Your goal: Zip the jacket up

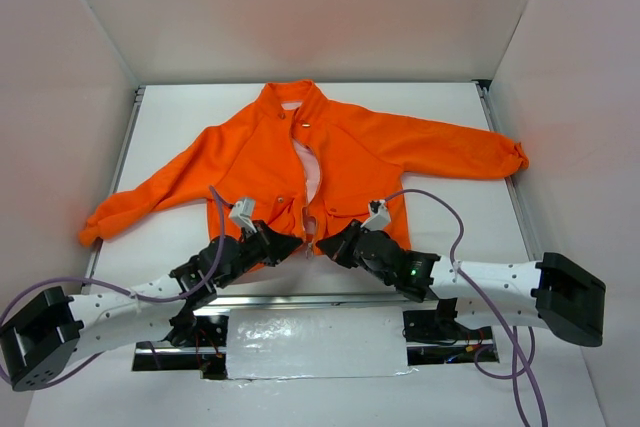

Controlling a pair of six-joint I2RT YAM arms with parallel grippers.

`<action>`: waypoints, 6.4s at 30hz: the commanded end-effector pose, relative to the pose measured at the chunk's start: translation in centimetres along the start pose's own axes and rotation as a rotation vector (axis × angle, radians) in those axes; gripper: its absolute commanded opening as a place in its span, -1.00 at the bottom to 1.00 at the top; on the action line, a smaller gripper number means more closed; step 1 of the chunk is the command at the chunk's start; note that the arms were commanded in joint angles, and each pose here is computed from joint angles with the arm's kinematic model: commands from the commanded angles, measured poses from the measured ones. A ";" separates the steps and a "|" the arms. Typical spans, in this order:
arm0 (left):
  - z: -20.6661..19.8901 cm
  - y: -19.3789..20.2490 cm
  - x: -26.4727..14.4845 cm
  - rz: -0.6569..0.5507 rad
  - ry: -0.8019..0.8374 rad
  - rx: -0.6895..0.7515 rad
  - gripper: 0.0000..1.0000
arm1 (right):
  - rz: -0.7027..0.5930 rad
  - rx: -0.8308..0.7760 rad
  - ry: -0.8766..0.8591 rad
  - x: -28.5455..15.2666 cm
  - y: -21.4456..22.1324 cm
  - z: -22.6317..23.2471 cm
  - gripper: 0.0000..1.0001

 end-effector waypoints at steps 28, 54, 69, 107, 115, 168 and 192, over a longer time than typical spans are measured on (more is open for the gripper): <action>-2.0 -0.9 -0.3 -0.048 0.085 0.009 -1.00 | -0.004 -0.030 -0.162 -0.7 -0.3 3.7 -1.00; -1.9 -0.7 -0.5 -0.043 0.090 0.003 -1.00 | -0.030 -0.060 -0.166 -1.0 -0.7 3.3 -1.00; -1.9 -0.5 -0.5 -0.035 0.097 -0.005 -1.00 | -0.044 -0.059 -0.184 -1.4 -1.1 3.6 -1.00; -2.9 -1.2 -0.6 -0.047 0.132 -0.002 -1.00 | 0.002 -0.133 -0.229 -1.3 -0.1 3.5 -1.00; -3.1 -1.2 -0.5 -0.045 0.136 0.000 -1.00 | -0.002 -0.138 -0.216 -1.2 -0.2 3.4 -1.00; -2.8 0.7 -0.4 0.022 0.166 -0.017 -1.00 | -0.091 -0.142 -0.211 -1.0 -2.0 4.2 -1.00; -1.7 2.0 -0.3 0.097 0.110 0.037 -1.00 | 0.018 -0.197 -0.314 -0.4 -1.0 4.7 -1.00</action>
Point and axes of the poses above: each gripper's point midway between its finger pads, its own x axis out along the fingers, its own z axis along the line the jaws close on, y = z × x, the point moved 3 cm from there along -x, back along the fingers, and after that the axes turned 7 degrees about x, right-handed, at the moved point
